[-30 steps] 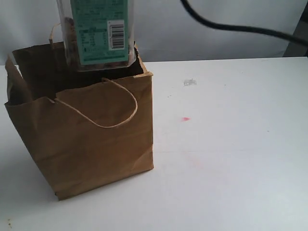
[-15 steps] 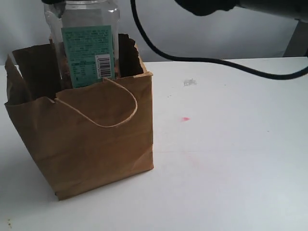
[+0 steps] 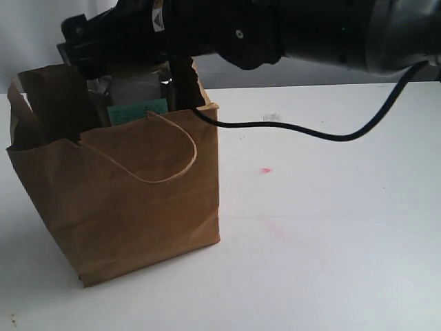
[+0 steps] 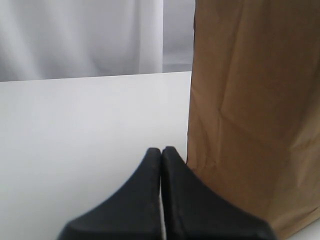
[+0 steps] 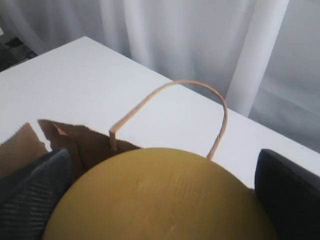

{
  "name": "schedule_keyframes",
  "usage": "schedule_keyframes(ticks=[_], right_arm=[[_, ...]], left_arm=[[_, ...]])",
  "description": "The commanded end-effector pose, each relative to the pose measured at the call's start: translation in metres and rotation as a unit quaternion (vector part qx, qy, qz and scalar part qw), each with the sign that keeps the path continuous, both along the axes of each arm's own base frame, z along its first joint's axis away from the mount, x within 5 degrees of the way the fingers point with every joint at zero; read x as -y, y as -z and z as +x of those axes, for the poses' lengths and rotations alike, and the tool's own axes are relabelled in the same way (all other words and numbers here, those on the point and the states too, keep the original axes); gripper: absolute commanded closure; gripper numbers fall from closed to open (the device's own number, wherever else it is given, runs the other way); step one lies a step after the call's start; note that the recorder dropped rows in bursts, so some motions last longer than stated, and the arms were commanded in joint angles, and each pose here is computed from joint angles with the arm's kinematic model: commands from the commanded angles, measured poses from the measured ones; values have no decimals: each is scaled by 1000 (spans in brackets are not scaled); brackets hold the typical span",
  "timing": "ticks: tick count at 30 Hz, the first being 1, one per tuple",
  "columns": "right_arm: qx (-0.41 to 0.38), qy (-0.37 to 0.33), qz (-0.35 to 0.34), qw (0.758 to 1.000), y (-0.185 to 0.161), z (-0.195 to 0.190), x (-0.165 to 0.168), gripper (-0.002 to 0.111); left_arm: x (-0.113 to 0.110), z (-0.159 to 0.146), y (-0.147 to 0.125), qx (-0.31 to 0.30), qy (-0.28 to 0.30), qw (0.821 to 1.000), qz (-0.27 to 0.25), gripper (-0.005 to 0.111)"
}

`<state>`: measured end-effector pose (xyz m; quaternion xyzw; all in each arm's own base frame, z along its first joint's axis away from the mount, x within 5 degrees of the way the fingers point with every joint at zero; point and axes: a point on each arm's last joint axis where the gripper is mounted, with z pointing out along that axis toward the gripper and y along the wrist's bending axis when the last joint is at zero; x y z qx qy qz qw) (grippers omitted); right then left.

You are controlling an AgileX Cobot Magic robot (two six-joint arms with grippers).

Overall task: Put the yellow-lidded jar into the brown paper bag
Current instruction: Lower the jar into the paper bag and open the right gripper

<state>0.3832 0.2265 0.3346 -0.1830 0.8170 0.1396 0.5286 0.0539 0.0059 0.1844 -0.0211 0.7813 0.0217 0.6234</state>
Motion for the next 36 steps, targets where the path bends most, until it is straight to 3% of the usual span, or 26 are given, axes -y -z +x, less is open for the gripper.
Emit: schedule_keyframes(ticks=[1, 25, 36], right_arm=[[-14, 0, -4, 1000, 6, 0, -2, 108], [-115, 4, -61, 991, 81, 18, -13, 108], [-116, 1, -64, 991, 82, 18, -14, 108]], left_arm=[[1, 0, -1, 4, 3, 1000, -4, 106], [1, 0, -1, 4, 3, 1000, -4, 106], [1, 0, -1, 4, 3, 1000, -4, 106]])
